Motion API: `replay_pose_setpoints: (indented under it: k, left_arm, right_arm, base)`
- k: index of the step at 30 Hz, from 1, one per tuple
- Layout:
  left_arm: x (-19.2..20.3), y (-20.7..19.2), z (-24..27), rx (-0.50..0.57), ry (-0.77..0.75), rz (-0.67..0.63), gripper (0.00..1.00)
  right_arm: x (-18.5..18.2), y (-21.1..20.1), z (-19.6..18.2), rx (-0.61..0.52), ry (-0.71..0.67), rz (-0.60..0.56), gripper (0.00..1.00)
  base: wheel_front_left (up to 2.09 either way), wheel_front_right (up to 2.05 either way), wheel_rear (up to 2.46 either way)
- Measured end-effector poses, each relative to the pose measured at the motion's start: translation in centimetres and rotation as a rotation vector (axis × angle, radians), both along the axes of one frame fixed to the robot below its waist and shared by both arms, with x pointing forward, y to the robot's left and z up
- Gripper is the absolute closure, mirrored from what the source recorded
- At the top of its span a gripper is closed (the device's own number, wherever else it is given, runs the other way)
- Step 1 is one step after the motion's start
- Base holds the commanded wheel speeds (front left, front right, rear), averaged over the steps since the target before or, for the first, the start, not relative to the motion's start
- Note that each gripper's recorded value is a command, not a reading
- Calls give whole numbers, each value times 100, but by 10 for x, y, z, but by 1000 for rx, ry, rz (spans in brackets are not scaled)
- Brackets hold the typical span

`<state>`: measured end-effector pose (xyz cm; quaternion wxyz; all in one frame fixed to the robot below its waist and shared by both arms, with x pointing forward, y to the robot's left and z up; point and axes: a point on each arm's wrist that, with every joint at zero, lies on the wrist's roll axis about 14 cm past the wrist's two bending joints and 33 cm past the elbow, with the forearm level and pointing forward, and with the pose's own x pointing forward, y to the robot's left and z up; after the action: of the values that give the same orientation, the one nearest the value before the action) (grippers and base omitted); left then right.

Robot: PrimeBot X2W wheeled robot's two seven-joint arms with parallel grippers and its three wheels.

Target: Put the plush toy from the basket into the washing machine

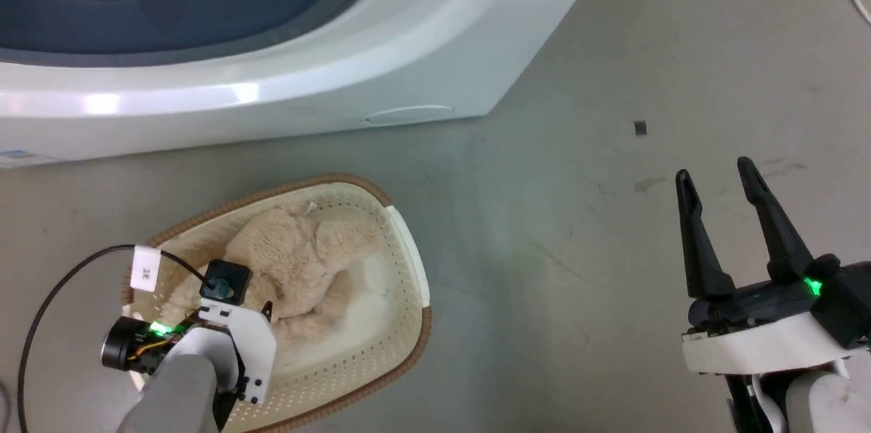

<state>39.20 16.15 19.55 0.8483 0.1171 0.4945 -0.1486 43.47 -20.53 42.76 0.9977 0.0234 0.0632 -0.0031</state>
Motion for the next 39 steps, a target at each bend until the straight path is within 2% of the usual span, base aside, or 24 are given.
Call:
replay_pose_setpoints:
  k: [13,18,25,26,27,33,39]
  left_arm:
    - [-3,9,-45,61,123,-83,0]
    - [0,9,-59,58,122,-95,0]
    - [-11,16,-81,83,211,-113,0]
    - [-13,17,-84,80,224,-114,55]
    - [-15,17,-86,79,235,-115,100]
    - [-24,18,-90,70,275,-112,100]
    - [-12,15,-70,42,199,-83,100]
  right_arm:
    - [8,-12,-25,0,36,-35,0]
    - [11,-15,-36,-3,51,-40,0]
    - [14,-19,-49,-1,66,-52,0]
    - [14,-19,-51,0,68,-53,0]
    - [15,-19,-52,1,69,-54,0]
    - [18,-22,-50,-2,51,-59,0]
    - [18,-21,-29,4,1,-60,0]
  base:
    - [0,0,0]
    - [0,0,0]
    - [0,0,0]
    - [0,0,0]
    - [0,0,0]
    - [0,0,0]
    - [0,0,0]
